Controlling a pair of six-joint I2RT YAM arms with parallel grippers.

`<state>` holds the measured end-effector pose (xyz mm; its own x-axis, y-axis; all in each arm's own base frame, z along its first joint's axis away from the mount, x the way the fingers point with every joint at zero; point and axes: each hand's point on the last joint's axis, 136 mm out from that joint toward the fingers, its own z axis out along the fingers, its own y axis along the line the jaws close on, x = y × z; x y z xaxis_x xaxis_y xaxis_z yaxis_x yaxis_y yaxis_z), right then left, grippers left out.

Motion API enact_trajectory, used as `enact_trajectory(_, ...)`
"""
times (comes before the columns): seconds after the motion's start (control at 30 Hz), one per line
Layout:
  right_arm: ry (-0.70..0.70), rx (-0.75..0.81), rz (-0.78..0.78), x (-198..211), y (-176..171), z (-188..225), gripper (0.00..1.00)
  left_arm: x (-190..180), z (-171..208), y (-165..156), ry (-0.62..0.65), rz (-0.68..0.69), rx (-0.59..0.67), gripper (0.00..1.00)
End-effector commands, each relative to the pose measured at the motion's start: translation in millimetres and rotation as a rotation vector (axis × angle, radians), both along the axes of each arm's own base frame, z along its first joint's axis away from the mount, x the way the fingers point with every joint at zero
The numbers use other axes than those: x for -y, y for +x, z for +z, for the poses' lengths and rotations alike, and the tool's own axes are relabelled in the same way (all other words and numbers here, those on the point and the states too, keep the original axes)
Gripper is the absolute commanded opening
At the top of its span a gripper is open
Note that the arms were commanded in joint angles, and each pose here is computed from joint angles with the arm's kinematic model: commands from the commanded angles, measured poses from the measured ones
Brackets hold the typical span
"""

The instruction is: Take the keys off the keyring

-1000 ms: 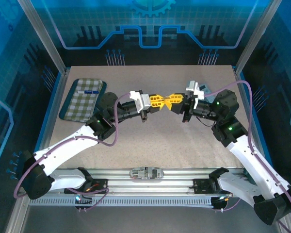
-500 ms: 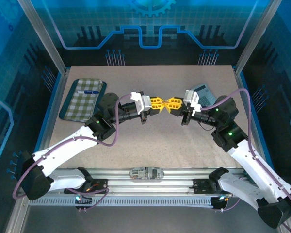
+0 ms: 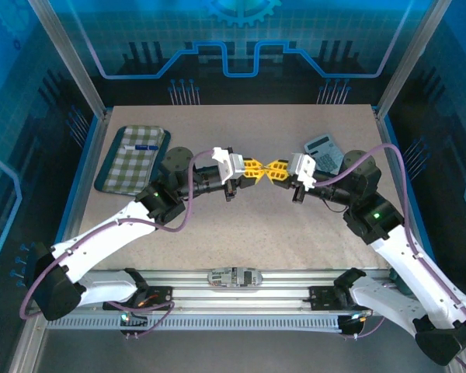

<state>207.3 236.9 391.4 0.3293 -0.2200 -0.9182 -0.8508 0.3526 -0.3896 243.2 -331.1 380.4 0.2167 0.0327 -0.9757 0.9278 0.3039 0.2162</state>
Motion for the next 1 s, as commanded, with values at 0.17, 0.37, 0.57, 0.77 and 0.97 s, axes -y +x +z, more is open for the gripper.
enact_trajectory(0.17, -0.098, -0.011, 0.200, -7.0, -48.1, -10.1, 0.00, -28.9, 52.7, 28.6, -0.118, 0.179, 0.028, 0.00)
enact_trajectory(0.37, -0.137, 0.004, 0.214, -10.9, -51.2, -15.0, 0.00, -28.2, 53.8, 28.8, -0.115, 0.178, 0.021, 0.00)
enact_trajectory(0.57, -0.176, 0.005, 0.239, -16.1, -54.6, -19.9, 0.00, -26.5, 53.4, 30.1, -0.110, 0.173, 0.016, 0.00)
enact_trajectory(0.77, -0.238, 0.006, 0.252, -23.2, -55.9, -28.9, 0.00, -25.8, 51.8, 29.6, -0.098, 0.168, 0.018, 0.00)
enact_trajectory(0.97, -0.268, 0.003, 0.265, -28.0, -56.3, -34.4, 0.00, -25.7, 51.8, 28.5, -0.097, 0.165, 0.018, 0.00)
